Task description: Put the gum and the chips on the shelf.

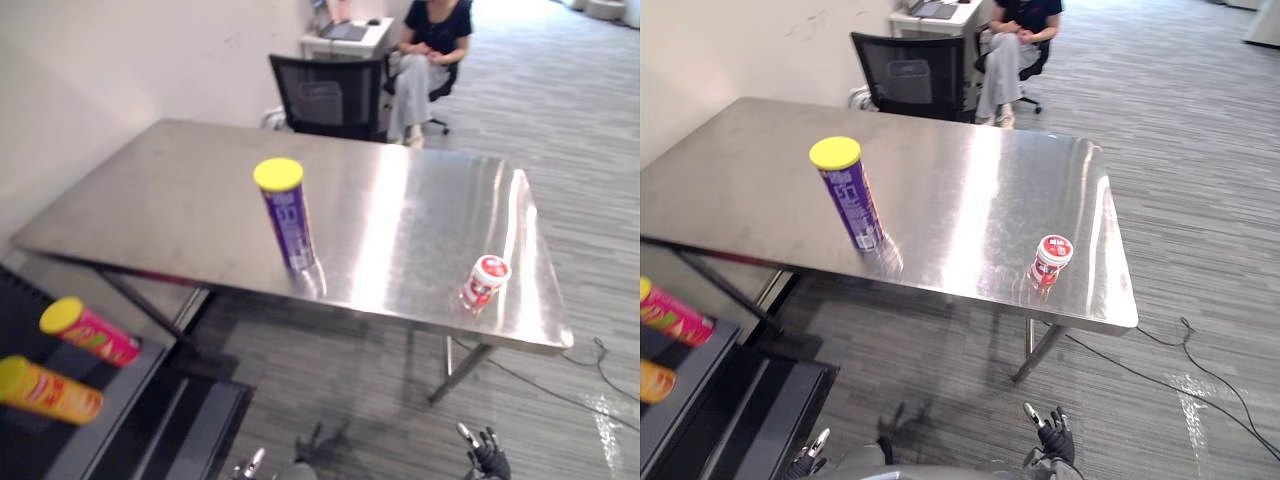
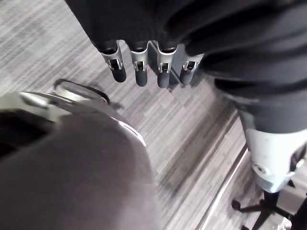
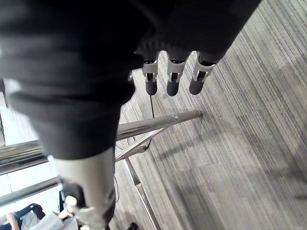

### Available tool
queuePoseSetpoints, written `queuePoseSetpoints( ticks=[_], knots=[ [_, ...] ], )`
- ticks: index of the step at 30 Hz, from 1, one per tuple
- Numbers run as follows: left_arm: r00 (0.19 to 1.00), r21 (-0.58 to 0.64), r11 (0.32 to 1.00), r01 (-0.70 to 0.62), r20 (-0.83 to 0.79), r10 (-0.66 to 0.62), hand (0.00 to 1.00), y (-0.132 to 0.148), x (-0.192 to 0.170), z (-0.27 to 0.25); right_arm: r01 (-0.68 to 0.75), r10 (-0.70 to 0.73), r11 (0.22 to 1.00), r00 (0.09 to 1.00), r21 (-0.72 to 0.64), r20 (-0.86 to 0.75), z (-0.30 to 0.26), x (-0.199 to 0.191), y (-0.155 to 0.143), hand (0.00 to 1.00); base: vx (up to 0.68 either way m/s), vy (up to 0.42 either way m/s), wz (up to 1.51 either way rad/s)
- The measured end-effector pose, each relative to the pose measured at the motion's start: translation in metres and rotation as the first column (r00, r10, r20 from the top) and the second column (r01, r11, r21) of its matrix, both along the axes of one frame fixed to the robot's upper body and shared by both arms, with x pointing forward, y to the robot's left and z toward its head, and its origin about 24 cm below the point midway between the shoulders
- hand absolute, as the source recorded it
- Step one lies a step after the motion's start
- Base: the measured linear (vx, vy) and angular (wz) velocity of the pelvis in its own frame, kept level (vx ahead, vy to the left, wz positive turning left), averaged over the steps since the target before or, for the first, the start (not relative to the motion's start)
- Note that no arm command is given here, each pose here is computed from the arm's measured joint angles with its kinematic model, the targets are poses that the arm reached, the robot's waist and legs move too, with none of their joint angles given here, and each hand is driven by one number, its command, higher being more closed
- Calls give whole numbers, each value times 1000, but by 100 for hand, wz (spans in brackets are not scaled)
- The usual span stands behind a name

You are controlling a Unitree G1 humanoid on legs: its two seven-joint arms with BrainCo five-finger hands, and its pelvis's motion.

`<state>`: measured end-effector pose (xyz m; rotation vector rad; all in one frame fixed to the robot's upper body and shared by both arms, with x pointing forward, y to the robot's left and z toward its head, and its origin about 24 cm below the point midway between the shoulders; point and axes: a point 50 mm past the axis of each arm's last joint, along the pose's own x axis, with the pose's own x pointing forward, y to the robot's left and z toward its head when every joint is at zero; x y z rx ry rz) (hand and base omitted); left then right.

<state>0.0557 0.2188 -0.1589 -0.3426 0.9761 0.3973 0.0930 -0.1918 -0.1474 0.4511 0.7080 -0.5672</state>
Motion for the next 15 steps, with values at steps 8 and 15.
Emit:
queuePoseSetpoints(
  ticks=[8,15],
  knots=[
    [995,-17,995,101,-21,-102,0,-11,0,-4,-33,31,998,998,-53,-47,-4,-8,-11,0,-39,136,-64],
    [987,12,988,155,-35,-155,0,-12,-3,-4,-55,47,996,994,-76,-97,-6,-13,-11,0,-163,10,-47]
  ],
)
